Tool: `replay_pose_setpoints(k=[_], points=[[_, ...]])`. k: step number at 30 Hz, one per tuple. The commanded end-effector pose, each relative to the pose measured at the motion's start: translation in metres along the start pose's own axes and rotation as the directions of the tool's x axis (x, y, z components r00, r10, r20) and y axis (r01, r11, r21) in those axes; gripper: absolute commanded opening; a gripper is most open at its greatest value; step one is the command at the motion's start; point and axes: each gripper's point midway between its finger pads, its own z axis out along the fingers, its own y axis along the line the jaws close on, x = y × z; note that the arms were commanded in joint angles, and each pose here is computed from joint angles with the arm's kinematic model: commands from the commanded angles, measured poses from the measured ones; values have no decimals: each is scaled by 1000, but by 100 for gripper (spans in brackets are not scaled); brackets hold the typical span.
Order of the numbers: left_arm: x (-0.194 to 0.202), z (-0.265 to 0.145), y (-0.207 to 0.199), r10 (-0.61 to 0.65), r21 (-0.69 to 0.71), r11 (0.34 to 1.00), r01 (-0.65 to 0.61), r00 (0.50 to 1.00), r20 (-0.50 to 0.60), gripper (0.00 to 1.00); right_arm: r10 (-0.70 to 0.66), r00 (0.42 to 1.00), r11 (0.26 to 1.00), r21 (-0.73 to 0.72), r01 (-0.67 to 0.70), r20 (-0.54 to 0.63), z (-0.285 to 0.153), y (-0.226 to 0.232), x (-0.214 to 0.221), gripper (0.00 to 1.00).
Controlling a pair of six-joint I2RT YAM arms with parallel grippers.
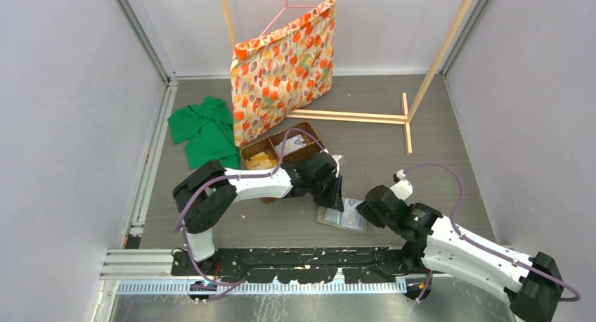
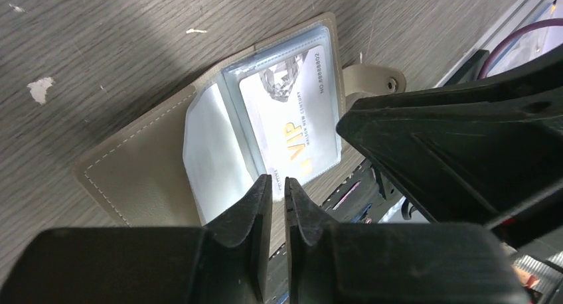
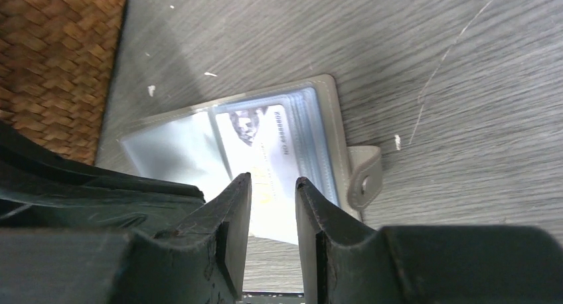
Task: Take the credit cards out of the card holder
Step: Remove the credit card from the card holder.
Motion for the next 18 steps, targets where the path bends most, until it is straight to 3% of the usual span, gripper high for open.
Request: replay_pose_setpoints(k=[1, 6, 18], points=[[-12, -5, -17, -59, 78, 996, 54, 997, 57, 15, 15, 1000, 997, -74, -16, -13, 3, 5, 6, 36], [-9, 3, -11, -96, 69, 993, 92, 994, 53, 20, 22, 999, 997, -67, -24, -33, 6, -1, 12, 35], [-3, 12, 9, -143, 30, 989, 142, 989, 44, 22, 11, 999, 998, -62, -13, -38, 11, -1, 14, 34]])
